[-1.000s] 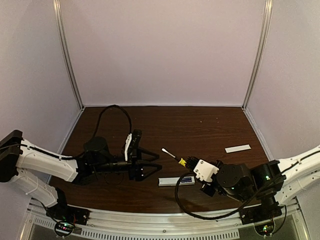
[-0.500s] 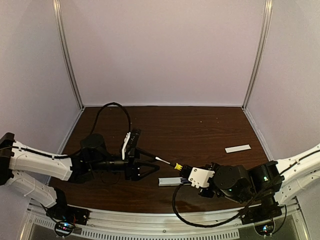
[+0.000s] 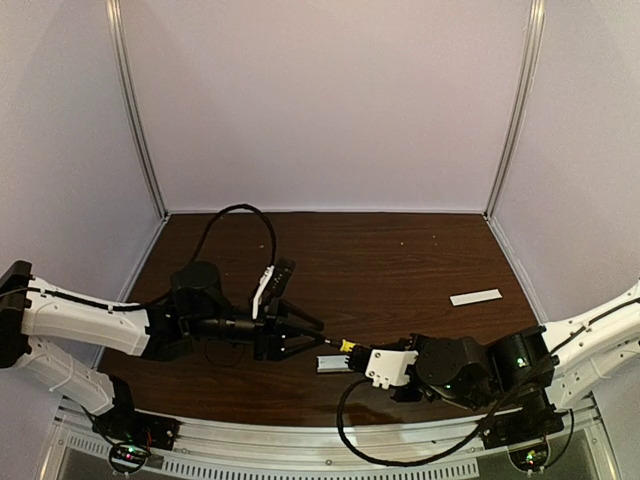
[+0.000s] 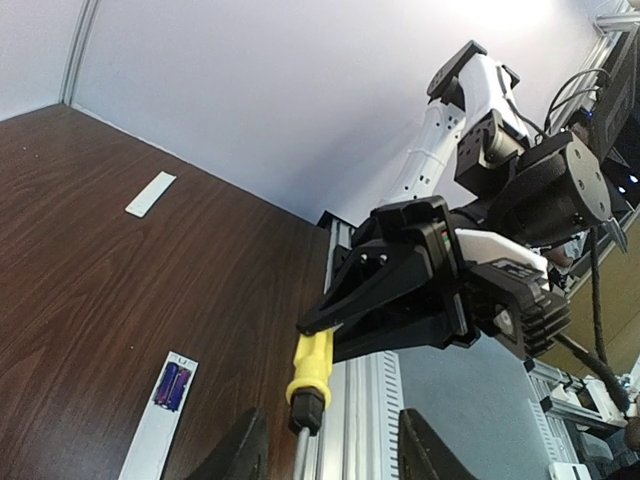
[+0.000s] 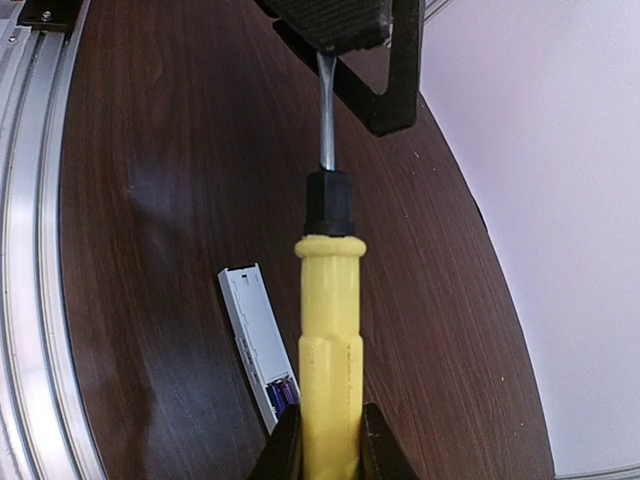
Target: Unload the batteries from the remote control
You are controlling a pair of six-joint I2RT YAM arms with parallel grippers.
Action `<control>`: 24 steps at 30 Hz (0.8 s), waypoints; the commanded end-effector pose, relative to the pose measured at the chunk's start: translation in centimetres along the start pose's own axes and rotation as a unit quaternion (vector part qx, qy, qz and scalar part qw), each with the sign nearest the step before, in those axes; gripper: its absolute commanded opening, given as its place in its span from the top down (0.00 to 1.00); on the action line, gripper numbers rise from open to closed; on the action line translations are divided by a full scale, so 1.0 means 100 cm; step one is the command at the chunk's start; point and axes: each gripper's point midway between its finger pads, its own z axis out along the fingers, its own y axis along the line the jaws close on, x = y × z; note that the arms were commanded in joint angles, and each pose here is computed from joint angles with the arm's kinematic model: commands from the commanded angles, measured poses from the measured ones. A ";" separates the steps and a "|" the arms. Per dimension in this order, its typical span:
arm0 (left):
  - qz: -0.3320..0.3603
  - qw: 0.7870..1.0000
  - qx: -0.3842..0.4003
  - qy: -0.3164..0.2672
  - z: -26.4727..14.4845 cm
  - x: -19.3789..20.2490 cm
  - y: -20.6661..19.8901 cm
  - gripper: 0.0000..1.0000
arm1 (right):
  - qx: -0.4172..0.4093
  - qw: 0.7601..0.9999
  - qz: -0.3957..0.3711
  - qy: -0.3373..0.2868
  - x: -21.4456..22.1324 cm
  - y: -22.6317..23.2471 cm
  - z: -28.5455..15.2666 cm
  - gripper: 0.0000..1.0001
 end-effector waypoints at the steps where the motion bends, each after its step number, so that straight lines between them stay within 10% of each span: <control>1: -0.001 1.000 0.009 0.013 0.008 -0.001 0.000 0.56 | 0.001 1.000 0.007 -0.020 -0.019 -0.004 -0.003 1.00; 24: 0.001 0.999 -0.018 0.031 0.013 0.004 0.010 0.83 | 0.013 1.000 0.004 -0.006 -0.015 -0.010 -0.006 1.00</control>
